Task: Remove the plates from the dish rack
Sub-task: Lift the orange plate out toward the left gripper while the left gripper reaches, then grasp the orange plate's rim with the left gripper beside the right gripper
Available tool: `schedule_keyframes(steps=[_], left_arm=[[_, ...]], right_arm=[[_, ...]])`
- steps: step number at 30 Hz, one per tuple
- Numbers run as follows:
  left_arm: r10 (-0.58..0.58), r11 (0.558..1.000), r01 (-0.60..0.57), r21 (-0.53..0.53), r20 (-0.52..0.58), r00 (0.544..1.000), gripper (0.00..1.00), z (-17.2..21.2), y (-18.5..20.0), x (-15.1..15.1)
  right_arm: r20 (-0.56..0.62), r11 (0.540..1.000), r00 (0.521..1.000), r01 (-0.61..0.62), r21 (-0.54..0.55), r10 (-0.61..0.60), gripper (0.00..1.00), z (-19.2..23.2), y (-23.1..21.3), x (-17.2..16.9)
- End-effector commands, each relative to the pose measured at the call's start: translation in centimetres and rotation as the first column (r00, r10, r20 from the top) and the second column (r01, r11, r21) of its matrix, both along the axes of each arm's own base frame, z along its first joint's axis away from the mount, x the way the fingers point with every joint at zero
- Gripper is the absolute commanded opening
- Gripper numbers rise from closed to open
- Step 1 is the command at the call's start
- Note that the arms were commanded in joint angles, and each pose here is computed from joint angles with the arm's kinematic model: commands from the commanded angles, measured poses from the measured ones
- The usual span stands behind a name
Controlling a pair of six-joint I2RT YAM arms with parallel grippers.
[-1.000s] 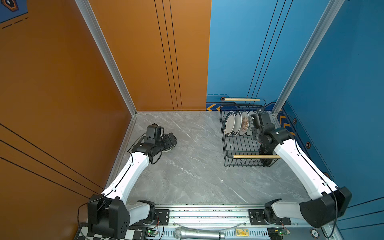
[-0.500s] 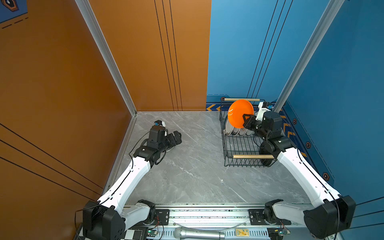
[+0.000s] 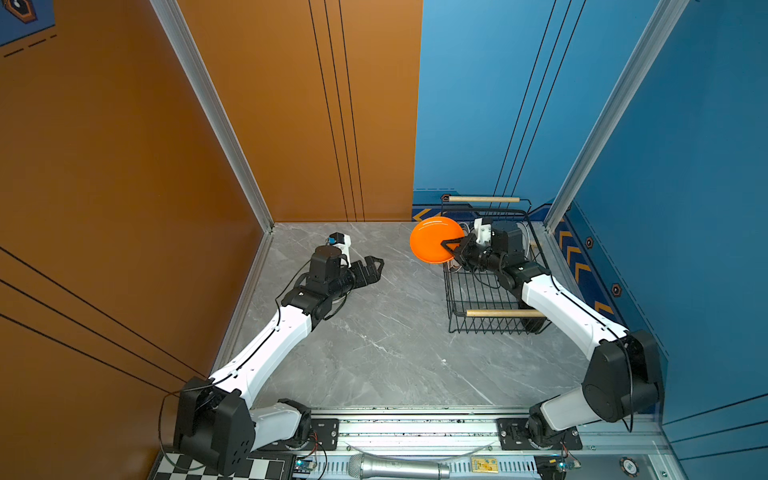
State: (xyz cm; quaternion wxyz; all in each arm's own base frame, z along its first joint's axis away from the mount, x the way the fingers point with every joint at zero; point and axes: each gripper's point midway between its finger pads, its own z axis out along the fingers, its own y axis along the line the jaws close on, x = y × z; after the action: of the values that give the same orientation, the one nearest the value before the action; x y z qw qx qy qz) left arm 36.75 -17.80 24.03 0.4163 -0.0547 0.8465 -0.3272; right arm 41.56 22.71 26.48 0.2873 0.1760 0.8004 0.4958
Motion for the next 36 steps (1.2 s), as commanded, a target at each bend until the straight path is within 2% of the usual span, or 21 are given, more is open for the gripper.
schedule_keyframes(steps=[1, 6, 13, 18, 28, 33, 36], left_arm=[[-0.088, 0.993, 0.089, -0.075, 0.023, 0.996, 0.99, 1.3, -2.5, 0.3], [-0.132, 0.983, 0.131, -0.125, 0.005, 0.991, 0.98, 1.1, -4.4, 0.8], [-0.169, 0.967, 0.164, -0.195, -0.008, 0.986, 0.87, 0.7, -5.5, 1.3], [-0.191, 0.951, 0.182, -0.249, -0.012, 0.981, 0.76, 0.7, -6.1, 1.5], [-0.215, 0.922, 0.193, -0.336, -0.029, 0.976, 0.34, 0.7, -6.0, 1.6], [-0.229, 0.916, 0.202, -0.345, -0.038, 0.973, 0.16, 0.5, -6.1, 1.5], [-0.234, 0.913, 0.201, -0.354, -0.051, 0.971, 0.10, 0.2, -5.8, 1.5]], right_arm=[[0.001, 0.992, 0.997, -0.077, 0.102, 0.077, 0.00, 2.1, 2.9, -0.6], [-0.015, 0.986, 0.992, -0.125, 0.107, 0.127, 0.00, 1.1, 5.5, -1.4], [-0.007, 0.971, 0.984, -0.175, 0.165, 0.179, 0.00, 0.7, 7.6, -2.1], [-0.001, 0.955, 0.973, -0.228, 0.189, 0.232, 0.00, 0.5, 9.3, -2.7], [0.008, 0.949, 0.964, -0.264, 0.174, 0.266, 0.01, -0.3, 10.7, -3.0], [0.010, 0.952, 0.961, -0.276, 0.131, 0.277, 0.13, -0.6, 11.3, -3.1], [0.010, 0.952, 0.960, -0.280, 0.125, 0.281, 0.21, -0.8, 11.5, -2.9]])
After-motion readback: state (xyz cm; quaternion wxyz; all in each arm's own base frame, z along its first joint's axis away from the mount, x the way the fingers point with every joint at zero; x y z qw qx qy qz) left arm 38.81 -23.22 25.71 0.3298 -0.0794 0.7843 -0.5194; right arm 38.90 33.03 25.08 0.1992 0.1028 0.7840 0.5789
